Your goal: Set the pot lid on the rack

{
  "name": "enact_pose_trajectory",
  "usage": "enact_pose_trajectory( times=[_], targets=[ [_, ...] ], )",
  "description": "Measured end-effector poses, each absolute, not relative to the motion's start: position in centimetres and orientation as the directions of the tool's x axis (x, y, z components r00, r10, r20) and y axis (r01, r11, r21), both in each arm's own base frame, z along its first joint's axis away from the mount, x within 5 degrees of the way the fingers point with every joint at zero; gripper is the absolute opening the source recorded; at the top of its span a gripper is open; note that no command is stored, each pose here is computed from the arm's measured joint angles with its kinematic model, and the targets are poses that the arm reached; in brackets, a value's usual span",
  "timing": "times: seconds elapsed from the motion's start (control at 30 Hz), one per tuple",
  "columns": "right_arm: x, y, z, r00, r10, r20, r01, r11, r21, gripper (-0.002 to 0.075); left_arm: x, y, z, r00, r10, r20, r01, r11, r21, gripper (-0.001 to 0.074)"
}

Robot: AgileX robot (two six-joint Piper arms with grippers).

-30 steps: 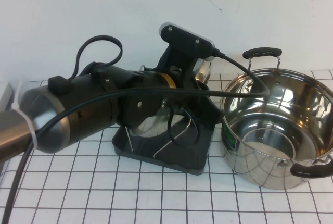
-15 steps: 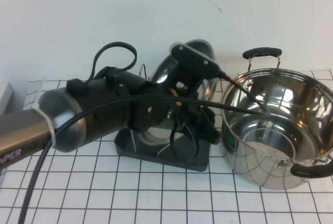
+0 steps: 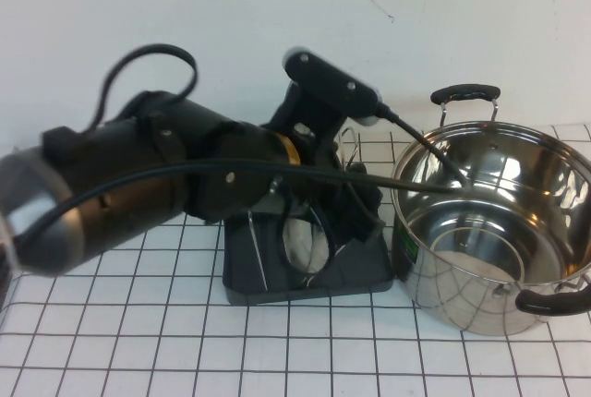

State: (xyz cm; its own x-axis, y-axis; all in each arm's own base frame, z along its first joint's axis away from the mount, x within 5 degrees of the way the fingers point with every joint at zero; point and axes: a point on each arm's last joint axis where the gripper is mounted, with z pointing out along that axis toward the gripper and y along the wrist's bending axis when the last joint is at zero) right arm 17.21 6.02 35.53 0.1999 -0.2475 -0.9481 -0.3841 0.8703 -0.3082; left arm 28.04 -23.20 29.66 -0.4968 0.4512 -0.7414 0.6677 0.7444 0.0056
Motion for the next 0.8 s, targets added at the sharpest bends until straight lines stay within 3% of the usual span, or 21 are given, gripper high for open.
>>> enact_pose_trajectory(
  times=[0.27,0.33,0.4,0.5,0.57,0.67,0.8],
  targets=[
    [17.2,6.0,35.5,0.200,-0.247,-0.948,-0.384,0.870,-0.308,0.0533,25.9,-21.4,33.7,-0.445,0.430,-0.786,0.672,0.740,0.025,0.0550],
    [17.2,6.0,35.5,0.200,-0.247,-0.948,-0.384,0.870,-0.308,0.0531,25.0,-20.6,35.0,-0.425,0.434,-0.794,0.673,0.738,0.042,0.0521],
    [17.2,6.0,35.5,0.197,-0.240,-0.951,-0.386,0.872,-0.300,0.0504,24.0,-19.5,36.4,-0.399,0.449,-0.799,0.672,0.737,0.078,0.0432],
    [17.1,6.0,35.6,0.181,-0.206,-0.962,-0.393,0.881,-0.263,0.0386,22.7,-17.7,38.1,-0.358,0.497,-0.791,0.654,0.738,0.168,0.0183],
    [16.6,5.8,35.8,0.167,-0.176,-0.970,-0.393,0.891,-0.229,0.0263,21.9,-16.4,38.8,-0.354,0.535,-0.767,0.629,0.743,0.228,0.0086],
    [15.7,5.4,36.2,0.136,-0.092,-0.986,-0.390,0.911,-0.139,0.0079,20.9,-14.3,39.5,-0.404,0.525,-0.749,0.547,0.795,0.262,0.0026],
    [13.7,4.8,36.4,0.151,-0.048,-0.987,-0.382,0.918,-0.103,0.0015,18.4,-11.3,38.6,-0.434,0.437,-0.788,0.433,0.868,0.243,0.0005]
  ],
)
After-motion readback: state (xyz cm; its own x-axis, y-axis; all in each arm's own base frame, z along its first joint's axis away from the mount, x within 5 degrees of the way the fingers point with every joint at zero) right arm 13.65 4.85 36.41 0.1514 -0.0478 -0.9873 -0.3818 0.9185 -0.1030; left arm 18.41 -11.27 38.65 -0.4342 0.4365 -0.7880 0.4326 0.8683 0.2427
